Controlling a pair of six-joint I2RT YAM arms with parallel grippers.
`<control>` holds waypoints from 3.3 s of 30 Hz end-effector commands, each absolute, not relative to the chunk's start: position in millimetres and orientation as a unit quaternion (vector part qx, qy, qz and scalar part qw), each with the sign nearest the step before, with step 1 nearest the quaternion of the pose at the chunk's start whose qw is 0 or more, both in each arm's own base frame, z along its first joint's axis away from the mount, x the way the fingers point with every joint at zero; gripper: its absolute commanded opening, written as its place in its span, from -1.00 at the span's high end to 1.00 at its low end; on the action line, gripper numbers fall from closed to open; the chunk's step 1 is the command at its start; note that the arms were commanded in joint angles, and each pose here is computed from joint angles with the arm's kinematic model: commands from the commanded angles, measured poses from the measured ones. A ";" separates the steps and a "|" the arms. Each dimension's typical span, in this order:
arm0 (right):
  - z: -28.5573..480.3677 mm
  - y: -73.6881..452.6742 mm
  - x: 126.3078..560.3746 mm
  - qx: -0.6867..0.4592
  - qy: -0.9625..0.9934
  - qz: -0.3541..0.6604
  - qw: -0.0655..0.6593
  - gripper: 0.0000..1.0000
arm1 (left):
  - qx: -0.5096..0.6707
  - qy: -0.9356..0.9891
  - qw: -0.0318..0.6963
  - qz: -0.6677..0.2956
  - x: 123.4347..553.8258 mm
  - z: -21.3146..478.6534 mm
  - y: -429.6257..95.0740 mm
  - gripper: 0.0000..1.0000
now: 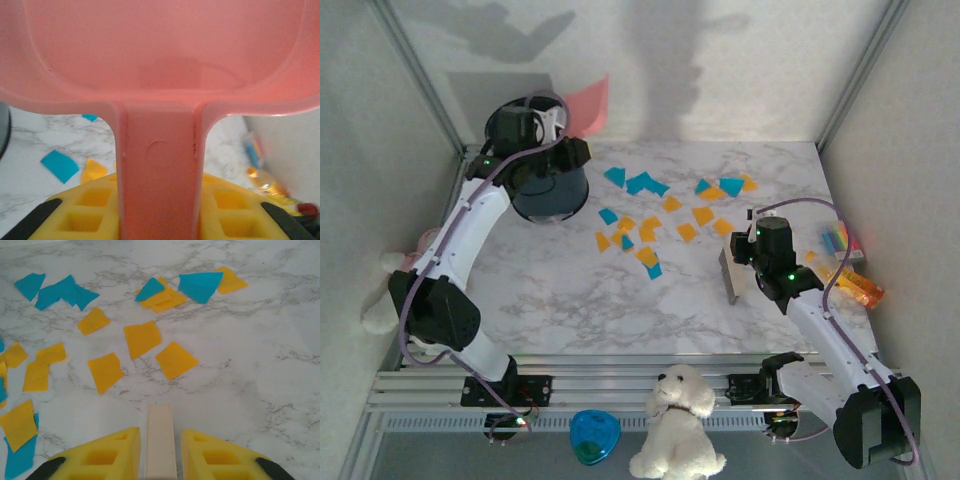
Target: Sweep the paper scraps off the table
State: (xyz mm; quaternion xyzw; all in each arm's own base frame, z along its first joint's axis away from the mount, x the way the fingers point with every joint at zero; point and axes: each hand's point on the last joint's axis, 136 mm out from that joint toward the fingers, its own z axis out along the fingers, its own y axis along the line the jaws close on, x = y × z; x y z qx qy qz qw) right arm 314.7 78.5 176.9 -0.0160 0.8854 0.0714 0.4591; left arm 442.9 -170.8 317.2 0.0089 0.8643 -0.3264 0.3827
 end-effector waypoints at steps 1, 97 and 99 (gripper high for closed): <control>177.3 82.2 314.2 -0.019 0.884 0.079 0.460 1.00 | 0.073 0.889 0.392 -0.223 432.7 306.4 -169.9 1.00; 105.5 282.3 450.2 0.095 0.879 0.328 0.332 1.00 | 0.106 0.927 0.361 0.006 373.7 183.3 -132.5 1.00; 104.0 272.7 444.5 0.091 0.884 0.313 0.335 1.00 | 0.106 0.928 0.358 0.005 373.8 181.9 -132.8 1.00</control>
